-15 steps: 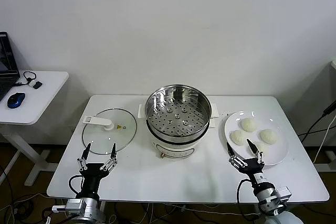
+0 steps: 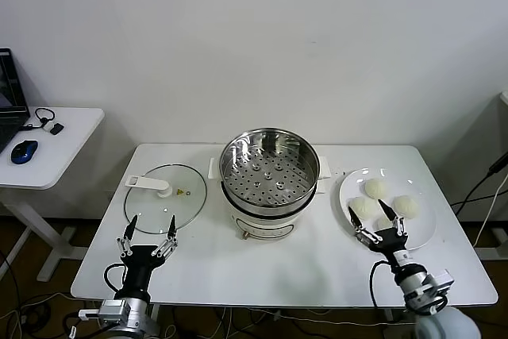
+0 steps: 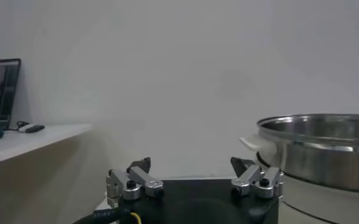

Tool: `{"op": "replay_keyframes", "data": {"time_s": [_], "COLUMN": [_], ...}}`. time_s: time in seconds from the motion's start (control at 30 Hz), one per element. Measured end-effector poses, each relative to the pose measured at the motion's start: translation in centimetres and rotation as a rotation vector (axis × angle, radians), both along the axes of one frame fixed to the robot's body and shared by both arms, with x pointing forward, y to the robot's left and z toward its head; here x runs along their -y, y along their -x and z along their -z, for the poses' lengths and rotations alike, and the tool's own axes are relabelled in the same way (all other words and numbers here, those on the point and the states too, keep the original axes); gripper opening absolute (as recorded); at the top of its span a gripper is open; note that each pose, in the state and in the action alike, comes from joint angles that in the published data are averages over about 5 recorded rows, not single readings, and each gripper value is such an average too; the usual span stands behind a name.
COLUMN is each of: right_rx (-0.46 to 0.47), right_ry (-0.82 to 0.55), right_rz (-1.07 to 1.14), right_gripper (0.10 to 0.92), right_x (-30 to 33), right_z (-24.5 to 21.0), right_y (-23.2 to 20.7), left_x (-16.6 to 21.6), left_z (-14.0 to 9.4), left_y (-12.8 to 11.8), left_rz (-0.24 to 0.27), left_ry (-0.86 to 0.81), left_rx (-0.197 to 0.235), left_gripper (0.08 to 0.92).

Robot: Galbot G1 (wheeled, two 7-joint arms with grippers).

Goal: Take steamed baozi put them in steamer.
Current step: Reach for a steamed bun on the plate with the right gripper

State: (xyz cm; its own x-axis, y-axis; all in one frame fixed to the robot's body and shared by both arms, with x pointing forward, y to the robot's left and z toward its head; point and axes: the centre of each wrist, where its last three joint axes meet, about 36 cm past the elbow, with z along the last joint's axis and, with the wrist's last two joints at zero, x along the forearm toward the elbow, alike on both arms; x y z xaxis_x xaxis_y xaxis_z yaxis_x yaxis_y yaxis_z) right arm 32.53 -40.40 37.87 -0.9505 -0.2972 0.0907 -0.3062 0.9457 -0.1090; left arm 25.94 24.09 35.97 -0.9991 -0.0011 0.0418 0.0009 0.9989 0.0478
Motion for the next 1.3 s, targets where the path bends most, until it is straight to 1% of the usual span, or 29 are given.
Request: {"op": "replay_keyframes", "data": {"time_s": [0.23,0.47,0.77,1.03,1.3], "right_rx": [-0.02,-0.089,-0.238,-0.381,-0.504], "right_ry": [0.162,0.328,0.518,0.671,0.794], "right_rz": [-0.173,-0.388,-0.595,-0.681,-0.74], "right_gripper": [0.823,0.823,0.823,0.823,0.823], "right_x": [5.9,10.6,14.9,18.0,18.8], "right_z": [-3.1,-6.3,-9.7,-12.2,-14.0], "right_y": [-4.2,-10.0,-17.8,-23.2,-28.7], "left_x": [0.3,0.4,0.3,-0.4,-0.9], "left_z": [-0.1,-0.2,0.2,0.1,-0.4], "left_y": [-0.2,-0.3,-0.4,-1.1,-1.6], "left_rz": [0.014,0.018,0.02,0.014,0.019], "left_ry": [0.002,0.002,-0.002,-0.026,-0.038], "left_rx": [0.009,0.014,0.01,0.01,0.015], "left_gripper": [0.823,0.823,0.823,0.823,0.823]}}
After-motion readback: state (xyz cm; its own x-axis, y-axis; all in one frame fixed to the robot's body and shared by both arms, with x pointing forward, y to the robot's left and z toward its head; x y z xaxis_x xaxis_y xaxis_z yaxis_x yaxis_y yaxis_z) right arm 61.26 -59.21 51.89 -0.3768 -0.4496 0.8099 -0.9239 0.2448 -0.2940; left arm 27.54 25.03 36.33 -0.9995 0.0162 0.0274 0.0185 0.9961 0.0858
